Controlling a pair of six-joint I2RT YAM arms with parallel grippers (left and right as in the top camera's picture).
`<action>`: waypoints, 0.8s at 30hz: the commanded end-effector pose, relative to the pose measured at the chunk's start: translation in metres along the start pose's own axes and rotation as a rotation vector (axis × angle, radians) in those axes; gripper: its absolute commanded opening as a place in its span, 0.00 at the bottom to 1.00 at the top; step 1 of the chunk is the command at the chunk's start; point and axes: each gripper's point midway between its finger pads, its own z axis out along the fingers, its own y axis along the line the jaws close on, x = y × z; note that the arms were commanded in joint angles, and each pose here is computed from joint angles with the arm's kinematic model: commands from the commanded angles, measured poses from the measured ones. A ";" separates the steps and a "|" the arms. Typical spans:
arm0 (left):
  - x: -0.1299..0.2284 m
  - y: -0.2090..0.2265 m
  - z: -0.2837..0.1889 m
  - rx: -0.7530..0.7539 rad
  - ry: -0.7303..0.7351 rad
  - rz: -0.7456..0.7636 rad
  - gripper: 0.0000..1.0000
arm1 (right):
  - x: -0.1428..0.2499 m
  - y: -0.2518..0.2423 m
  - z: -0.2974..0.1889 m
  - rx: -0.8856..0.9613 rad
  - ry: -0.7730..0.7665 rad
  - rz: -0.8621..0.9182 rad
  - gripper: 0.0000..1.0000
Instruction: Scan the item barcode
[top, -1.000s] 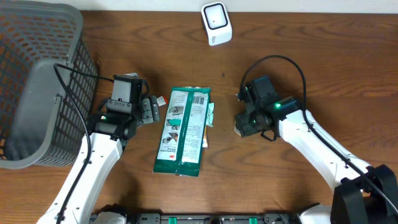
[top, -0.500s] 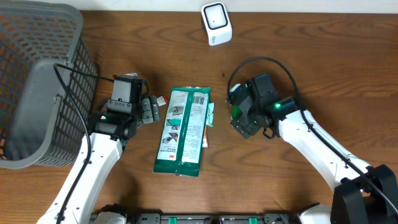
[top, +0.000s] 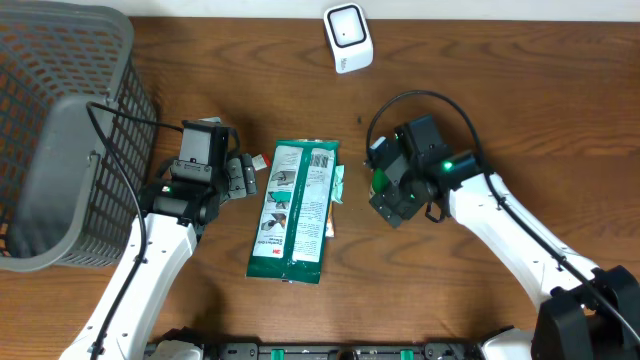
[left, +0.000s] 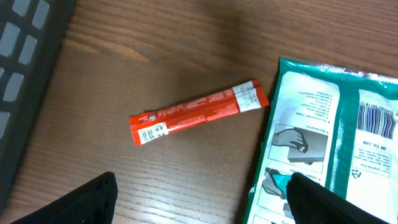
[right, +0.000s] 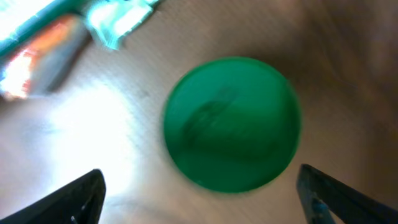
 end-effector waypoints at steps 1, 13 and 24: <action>-0.007 0.000 -0.002 0.000 -0.015 -0.011 0.87 | -0.039 0.014 -0.032 -0.107 -0.098 0.079 0.92; -0.007 0.000 -0.002 0.000 -0.015 -0.012 0.88 | -0.042 -0.014 -0.026 0.033 -0.091 0.399 0.88; -0.007 0.000 -0.002 0.000 -0.015 -0.012 0.88 | -0.016 -0.007 0.013 0.026 -0.057 0.412 0.85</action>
